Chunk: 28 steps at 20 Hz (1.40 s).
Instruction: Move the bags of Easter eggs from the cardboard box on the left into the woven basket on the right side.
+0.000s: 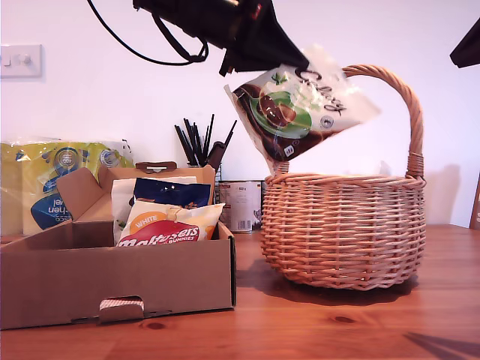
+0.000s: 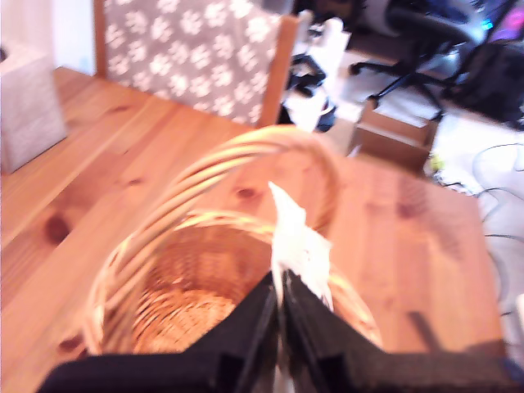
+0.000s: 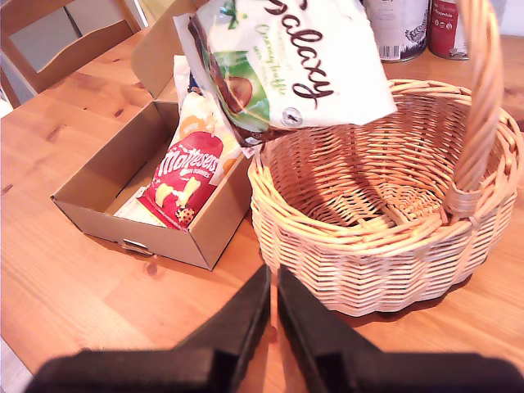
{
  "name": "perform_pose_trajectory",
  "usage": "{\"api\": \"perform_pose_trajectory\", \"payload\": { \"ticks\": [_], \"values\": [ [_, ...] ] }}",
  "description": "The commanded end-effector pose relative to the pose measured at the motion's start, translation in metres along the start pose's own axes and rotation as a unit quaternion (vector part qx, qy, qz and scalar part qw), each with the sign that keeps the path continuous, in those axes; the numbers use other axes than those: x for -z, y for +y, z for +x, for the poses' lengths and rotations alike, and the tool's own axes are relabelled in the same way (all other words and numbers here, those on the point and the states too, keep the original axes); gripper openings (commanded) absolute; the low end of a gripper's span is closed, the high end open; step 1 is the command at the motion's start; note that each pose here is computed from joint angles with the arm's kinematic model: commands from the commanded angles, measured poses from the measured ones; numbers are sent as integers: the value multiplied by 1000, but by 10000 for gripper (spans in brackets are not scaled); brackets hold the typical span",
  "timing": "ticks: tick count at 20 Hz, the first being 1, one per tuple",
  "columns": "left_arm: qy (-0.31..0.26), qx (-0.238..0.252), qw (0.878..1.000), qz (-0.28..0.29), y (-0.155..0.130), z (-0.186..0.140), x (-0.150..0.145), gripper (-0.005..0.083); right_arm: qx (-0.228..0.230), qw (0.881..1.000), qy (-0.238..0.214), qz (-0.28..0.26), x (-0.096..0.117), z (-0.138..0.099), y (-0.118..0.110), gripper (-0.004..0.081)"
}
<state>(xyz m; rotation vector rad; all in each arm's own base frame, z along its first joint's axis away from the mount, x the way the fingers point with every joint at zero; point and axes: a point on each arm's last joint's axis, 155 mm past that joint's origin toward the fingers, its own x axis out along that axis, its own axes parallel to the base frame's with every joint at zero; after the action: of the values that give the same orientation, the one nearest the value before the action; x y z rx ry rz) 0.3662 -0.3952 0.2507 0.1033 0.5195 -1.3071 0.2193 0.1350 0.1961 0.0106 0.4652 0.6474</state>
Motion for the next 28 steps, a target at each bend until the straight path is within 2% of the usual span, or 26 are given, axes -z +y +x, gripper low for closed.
{"api": "perform_pose_trajectory", "payload": {
  "ticks": [1, 6, 11, 13, 16, 18, 25, 28],
  "values": [
    [33, -1, 999, -16, 7, 32, 30, -21, -5, 1000, -6, -5, -5, -2, 3, -13],
    [69, -3, 997, -27, 10, 65, 64, -21, -5, 1000, -4, -4, -4, -2, 3, -13],
    [58, -6, 998, -18, 10, 65, 57, -19, -5, 1000, 0, -3, -2, -2, 3, -13],
    [62, -5, 998, -20, 9, 65, 59, 27, -5, 1000, 1, -2, -2, -2, 3, -13],
    [59, -6, 998, -18, 10, 65, 57, 224, -5, 1000, 1, -2, -2, -2, 3, -13],
    [57, -6, 998, -17, 9, 64, 55, 312, -5, 1000, 3, -1, -1, -2, 3, -13],
    [28, -20, 999, 6, -2, 39, 21, 327, -5, 1000, 3, -1, -1, -2, 3, -13],
    [34, -32, 999, 3, -6, 27, 17, 326, -5, 1000, 3, -1, -1, -2, 3, -13]
  ]
}}
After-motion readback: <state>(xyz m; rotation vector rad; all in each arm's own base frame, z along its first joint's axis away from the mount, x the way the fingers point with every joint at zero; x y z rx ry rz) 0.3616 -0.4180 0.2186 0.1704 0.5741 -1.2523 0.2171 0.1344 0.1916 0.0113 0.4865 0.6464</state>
